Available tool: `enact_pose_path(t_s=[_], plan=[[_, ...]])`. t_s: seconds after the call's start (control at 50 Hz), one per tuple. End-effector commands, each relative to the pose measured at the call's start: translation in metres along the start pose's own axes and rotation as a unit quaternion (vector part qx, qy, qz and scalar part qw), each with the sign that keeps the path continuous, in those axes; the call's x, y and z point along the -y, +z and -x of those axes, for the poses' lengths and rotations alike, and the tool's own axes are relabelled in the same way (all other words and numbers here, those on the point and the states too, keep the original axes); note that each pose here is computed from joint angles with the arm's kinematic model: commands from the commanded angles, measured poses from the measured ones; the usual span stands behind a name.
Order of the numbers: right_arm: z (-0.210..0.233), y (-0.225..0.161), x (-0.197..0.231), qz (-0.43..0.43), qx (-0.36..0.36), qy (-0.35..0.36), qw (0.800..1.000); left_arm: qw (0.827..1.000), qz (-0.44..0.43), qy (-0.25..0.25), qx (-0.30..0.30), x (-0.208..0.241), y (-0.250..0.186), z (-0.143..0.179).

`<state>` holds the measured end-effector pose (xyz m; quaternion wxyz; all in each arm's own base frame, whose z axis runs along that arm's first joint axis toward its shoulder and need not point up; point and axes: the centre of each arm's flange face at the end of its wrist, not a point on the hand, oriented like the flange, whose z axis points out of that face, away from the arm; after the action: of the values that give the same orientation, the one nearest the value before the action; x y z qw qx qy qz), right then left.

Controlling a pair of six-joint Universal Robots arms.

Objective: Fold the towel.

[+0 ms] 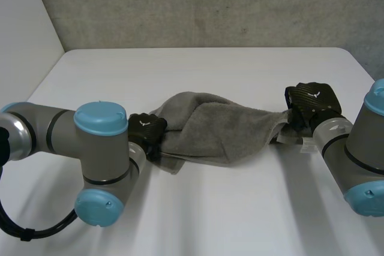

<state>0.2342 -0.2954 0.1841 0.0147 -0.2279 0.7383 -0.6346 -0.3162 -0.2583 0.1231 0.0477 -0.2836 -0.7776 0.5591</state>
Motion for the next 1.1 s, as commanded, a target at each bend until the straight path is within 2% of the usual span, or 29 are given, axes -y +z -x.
enact_pose_path(t_s=[0.02, 0.22, 0.26, 0.28, 0.3, 0.32, 0.38, 0.4, 0.42, 0.44, 0.46, 0.54, 0.58, 0.62, 0.64, 0.68, 0.74, 0.78, 0.9, 0.96, 1.0, 1.02, 1.1], plan=[[0.001, 0.000, 0.001, -0.002, 0.003, 0.000, 1.000, 1.000, -0.003, 0.000, -0.001, -0.002, 0.005, -0.001], [-0.005, 0.001, 0.016, -0.018, -0.003, -0.004, 1.000, 0.999, -0.038, 0.006, 0.014, 0.012, 0.007, 0.006], [-0.007, -0.001, 0.027, -0.023, -0.004, -0.008, 1.000, 0.997, -0.076, 0.010, 0.026, 0.043, -0.007, 0.017], [-0.013, -0.007, 0.047, -0.036, -0.007, -0.015, 0.999, 0.997, -0.076, 0.010, 0.026, 0.043, -0.007, 0.017], [-0.021, -0.016, 0.070, -0.050, -0.011, -0.022, 0.998, 0.994, -0.106, 0.008, 0.035, 0.065, -0.019, 0.025], [-0.021, -0.016, 0.070, -0.050, -0.011, -0.022, 0.998, 0.990, -0.132, 0.006, 0.045, 0.084, -0.032, 0.033], [-0.039, -0.033, 0.113, -0.077, -0.019, -0.037, 0.996, 0.986, -0.158, 0.002, 0.054, 0.102, -0.044, 0.041], [-0.044, -0.041, 0.131, -0.091, -0.016, -0.044, 0.995, 0.980, -0.187, -0.002, 0.061, 0.120, -0.057, 0.048], [-0.044, -0.041, 0.131, -0.091, -0.016, -0.044, 0.995, 0.974, -0.216, -0.005, 0.068, 0.138, -0.072, 0.054], [-0.047, -0.047, 0.147, -0.102, -0.009, -0.056, 0.993, 0.974, -0.216, -0.005, 0.068, 0.139, -0.072, 0.054], [-0.050, -0.053, 0.161, -0.110, -0.002, -0.073, 0.991, 0.967, -0.245, -0.007, 0.074, 0.156, -0.086, 0.059], [-0.055, -0.061, 0.175, -0.095, 0.015, -0.109, 0.989, 0.953, -0.290, 0.001, 0.090, 0.185, -0.113, 0.071], [-0.061, -0.059, 0.172, -0.070, 0.014, -0.125, 0.990, 0.953, -0.289, 0.008, 0.095, 0.186, -0.115, 0.073], [-0.062, -0.046, 0.150, -0.002, 0.034, -0.154, 0.987, 0.954, -0.281, 0.018, 0.101, 0.185, -0.114, 0.076], [-0.062, -0.046, 0.150, -0.002, 0.034, -0.154, 0.987, 0.958, -0.267, 0.030, 0.104, 0.181, -0.110, 0.078], [-0.054, -0.036, 0.130, 0.040, 0.061, -0.188, 0.979, 0.962, -0.247, 0.044, 0.106, 0.174, -0.103, 0.079], [-0.051, -0.032, 0.124, 0.049, 0.069, -0.200, 0.976, 0.968, -0.219, 0.060, 0.102, 0.162, -0.092, 0.076], [-0.046, -0.020, 0.108, 0.070, 0.084, -0.199, 0.974, 0.980, -0.152, 0.091, 0.086, 0.128, -0.061, 0.067], [-0.041, -0.001, 0.088, 0.085, 0.087, -0.193, 0.974, 0.988, -0.101, 0.097, 0.063, 0.094, -0.036, 0.057], [-0.035, 0.004, 0.079, 0.088, 0.083, -0.193, 0.974, 0.992, -0.087, 0.090, 0.029, 0.080, -0.032, 0.043], [-0.028, 0.005, 0.072, 0.090, 0.084, -0.189, 0.974, 0.994, -0.081, 0.072, -0.018, 0.069, -0.035, 0.029], [-0.028, 0.005, 0.072, 0.090, 0.084, -0.189, 0.974, 0.994, -0.081, 0.072, -0.019, 0.069, -0.035, 0.029], [-0.028, 0.009, 0.063, 0.084, 0.074, -0.185, 0.976, 0.992, -0.077, 0.061, -0.080, 0.059, -0.043, 0.008]])
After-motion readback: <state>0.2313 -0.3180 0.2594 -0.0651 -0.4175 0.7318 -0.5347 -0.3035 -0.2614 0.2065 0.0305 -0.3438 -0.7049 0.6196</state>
